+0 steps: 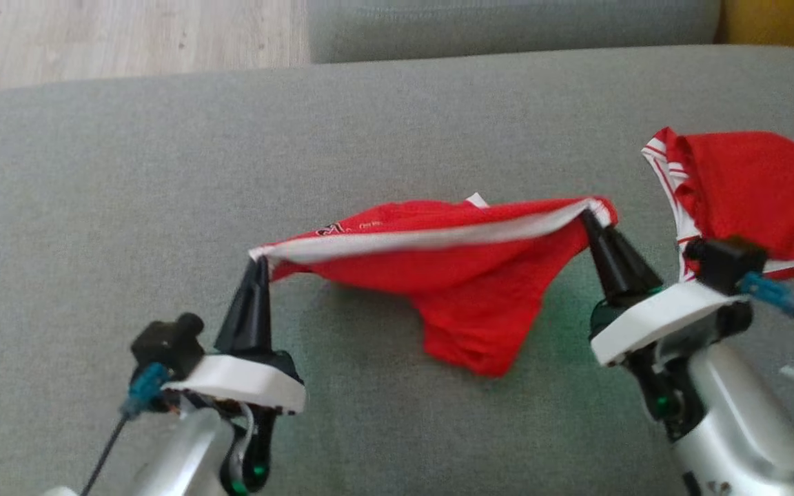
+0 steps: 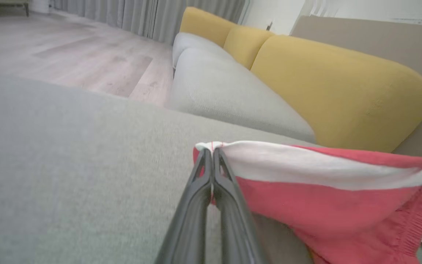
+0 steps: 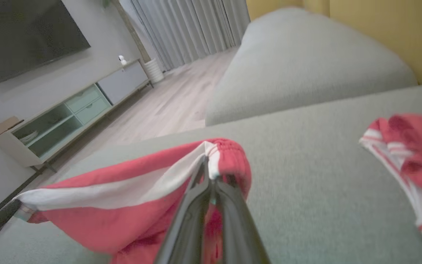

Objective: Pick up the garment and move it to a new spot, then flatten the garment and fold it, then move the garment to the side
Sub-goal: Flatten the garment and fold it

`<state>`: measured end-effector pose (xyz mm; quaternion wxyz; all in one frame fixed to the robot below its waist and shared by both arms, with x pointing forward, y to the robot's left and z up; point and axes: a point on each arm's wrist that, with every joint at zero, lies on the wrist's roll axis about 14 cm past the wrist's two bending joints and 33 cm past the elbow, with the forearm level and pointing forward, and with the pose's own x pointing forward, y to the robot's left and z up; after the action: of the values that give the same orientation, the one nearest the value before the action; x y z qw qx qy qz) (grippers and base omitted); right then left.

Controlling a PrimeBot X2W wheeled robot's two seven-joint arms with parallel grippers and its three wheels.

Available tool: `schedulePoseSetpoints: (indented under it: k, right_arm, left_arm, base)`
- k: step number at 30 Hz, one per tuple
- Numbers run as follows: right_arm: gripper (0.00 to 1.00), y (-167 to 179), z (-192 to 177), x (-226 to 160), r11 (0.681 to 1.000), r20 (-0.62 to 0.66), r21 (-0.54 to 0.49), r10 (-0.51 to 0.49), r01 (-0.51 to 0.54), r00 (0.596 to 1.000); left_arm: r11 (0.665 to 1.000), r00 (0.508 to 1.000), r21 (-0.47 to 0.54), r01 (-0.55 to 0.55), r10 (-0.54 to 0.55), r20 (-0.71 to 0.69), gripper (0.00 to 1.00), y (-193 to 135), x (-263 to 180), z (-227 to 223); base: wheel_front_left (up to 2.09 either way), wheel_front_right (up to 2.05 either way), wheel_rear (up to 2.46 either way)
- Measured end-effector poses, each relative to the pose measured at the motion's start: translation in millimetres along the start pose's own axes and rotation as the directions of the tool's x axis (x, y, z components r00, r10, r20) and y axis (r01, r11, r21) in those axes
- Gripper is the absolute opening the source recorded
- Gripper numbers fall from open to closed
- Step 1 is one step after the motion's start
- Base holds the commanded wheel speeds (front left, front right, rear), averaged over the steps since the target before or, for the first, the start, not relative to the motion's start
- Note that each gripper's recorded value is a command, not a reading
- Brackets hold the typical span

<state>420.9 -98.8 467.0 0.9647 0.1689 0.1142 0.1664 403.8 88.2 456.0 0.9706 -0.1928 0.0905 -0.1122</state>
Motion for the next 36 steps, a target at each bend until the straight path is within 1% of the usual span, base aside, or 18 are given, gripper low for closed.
schedulePoseSetpoints:
  k: [5,9,14,18,20,23,26,29,30,31,36]
  right_arm:
    - [0.00,16,55,-9,0.992,0.107,-0.111,0.073,-0.061,0.992]
    - [0.00,34,106,-25,0.973,0.198,-0.209,0.139,-0.097,0.970]
    - [0.00,64,153,-43,0.944,0.263,-0.300,0.221,-0.138,0.939]
    - [0.00,78,182,-38,0.924,0.279,-0.350,0.259,-0.153,0.925]
    - [0.00,80,187,-29,0.916,0.263,-0.370,0.263,-0.155,0.928]
    - [0.00,81,184,-7,0.912,0.211,-0.368,0.270,-0.180,0.940]
    - [0.00,76,181,27,0.907,0.156,-0.377,0.263,-0.189,0.952]
    - [0.00,69,190,66,0.895,0.136,-0.411,0.249,-0.174,0.959]
    - [0.00,67,196,78,0.890,0.144,-0.424,0.246,-0.165,0.959]
    - [0.00,65,208,102,0.884,0.177,-0.444,0.245,-0.145,0.953]
    - [0.00,67,224,147,0.877,0.254,-0.464,0.268,-0.126,0.929]
  left_arm:
    - [0.996,0.989,0.077,0.053,-0.063,0.136,0.00,-12,-5,51]
    - [0.981,0.958,0.172,0.093,-0.135,0.254,0.00,-27,-14,110]
    - [0.938,0.886,0.325,0.120,-0.249,0.390,0.00,-55,-30,199]
    - [0.896,0.855,0.429,0.116,-0.310,0.416,0.00,-72,-30,242]
    - [0.884,0.852,0.452,0.117,-0.324,0.412,0.00,-75,-22,254]
    - [0.875,0.867,0.470,0.119,-0.322,0.380,0.00,-71,0,260]
    - [0.872,0.889,0.480,0.101,-0.296,0.350,0.00,-58,32,263]
    - [0.869,0.900,0.488,0.078,-0.272,0.340,0.00,-44,67,269]
    - [0.870,0.899,0.488,0.068,-0.266,0.349,0.00,-40,78,272]
    - [0.871,0.887,0.490,0.044,-0.260,0.382,0.00,-33,98,281]
    - [0.865,0.830,0.502,0.007,-0.285,0.480,0.00,-28,132,304]
  base:
    - [0.00,0.00,0.00]
    - [0.00,0.00,0.00]
    - [0.00,0.00,0.00]
    - [0.00,0.00,0.00]
    - [0.00,0.00,0.00]
    - [0.00,0.00,0.00]
    - [0.00,0.00,0.00]
    - [0.00,0.00,0.00]
    - [0.00,0.00,0.00]
    - [0.00,0.00,0.00]
    - [0.00,0.00,0.00]
